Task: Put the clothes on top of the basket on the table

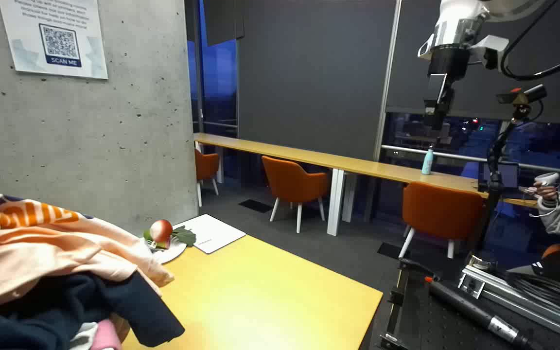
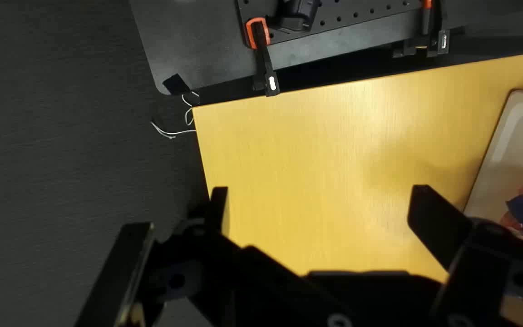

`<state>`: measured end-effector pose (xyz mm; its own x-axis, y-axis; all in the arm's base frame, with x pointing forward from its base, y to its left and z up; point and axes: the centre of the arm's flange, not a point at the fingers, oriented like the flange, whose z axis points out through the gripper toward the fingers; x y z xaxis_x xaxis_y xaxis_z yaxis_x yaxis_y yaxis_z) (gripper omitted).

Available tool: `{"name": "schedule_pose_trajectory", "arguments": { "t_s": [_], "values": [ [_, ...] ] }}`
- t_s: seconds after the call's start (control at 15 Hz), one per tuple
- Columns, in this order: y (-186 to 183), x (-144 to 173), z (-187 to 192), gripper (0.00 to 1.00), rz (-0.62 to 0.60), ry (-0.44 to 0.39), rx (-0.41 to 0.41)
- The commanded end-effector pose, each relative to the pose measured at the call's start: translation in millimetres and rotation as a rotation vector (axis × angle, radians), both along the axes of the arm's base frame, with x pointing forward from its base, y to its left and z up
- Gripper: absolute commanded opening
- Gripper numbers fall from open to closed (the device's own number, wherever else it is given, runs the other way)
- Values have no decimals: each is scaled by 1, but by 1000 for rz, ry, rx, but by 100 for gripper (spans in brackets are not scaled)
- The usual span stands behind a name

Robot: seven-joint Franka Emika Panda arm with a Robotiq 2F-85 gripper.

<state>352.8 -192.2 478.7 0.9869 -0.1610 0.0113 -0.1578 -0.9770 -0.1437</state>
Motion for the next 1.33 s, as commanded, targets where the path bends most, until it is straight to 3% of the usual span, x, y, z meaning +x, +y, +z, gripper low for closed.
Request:
{"name": "schedule_pose_trajectory", "arguments": {
  "t_s": [0.0,0.4,0.8,1.27],
  "values": [
    [0,0,1,100,0,-2,-1],
    [0,9,-1,100,13,-4,5],
    [31,142,13,100,126,-131,-65],
    [111,288,-22,100,306,-123,-42]
  ]
}}
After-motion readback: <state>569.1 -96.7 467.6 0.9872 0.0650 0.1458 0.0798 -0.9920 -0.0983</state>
